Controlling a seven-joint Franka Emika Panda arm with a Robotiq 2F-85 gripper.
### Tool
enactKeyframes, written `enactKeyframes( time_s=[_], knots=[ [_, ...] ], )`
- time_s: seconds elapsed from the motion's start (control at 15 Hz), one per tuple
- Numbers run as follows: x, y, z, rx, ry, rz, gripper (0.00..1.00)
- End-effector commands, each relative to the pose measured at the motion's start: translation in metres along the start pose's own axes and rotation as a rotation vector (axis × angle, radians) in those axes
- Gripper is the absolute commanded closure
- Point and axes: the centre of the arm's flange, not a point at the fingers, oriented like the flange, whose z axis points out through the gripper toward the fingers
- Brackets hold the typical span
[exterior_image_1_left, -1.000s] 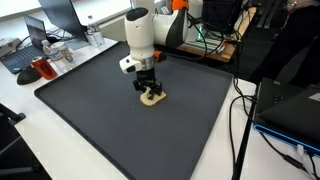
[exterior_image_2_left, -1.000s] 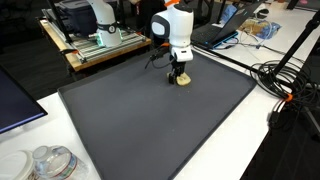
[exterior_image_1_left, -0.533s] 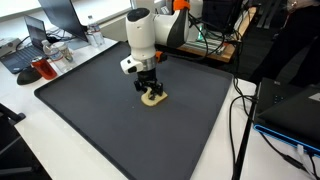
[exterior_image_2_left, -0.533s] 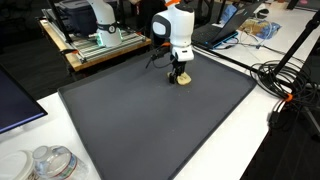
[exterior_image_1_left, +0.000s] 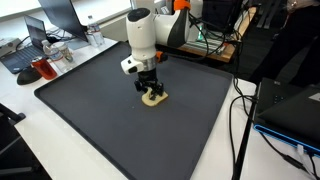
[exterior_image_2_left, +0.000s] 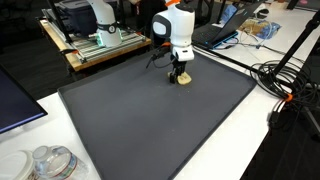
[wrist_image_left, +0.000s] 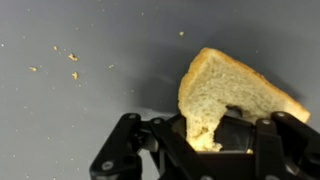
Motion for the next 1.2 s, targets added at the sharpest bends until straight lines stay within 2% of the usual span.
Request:
enactKeyframes(
  time_s=[0.0,0.33,0.4,0.53,1.13],
  knots=[
    [0.004,0.000,-0.001,0.000,-0.013,0.006,1.00],
    [0.004,-0.001,-0.001,0.000,-0.018,0.006,1.00],
    [0.005,-0.002,-0.003,0.009,-0.013,0.019,0.75],
    [0.005,-0.002,-0.009,0.006,-0.006,0.015,0.67],
    [0.012,-0.002,-0.047,-0.006,0.024,0.011,0.05]
  ],
)
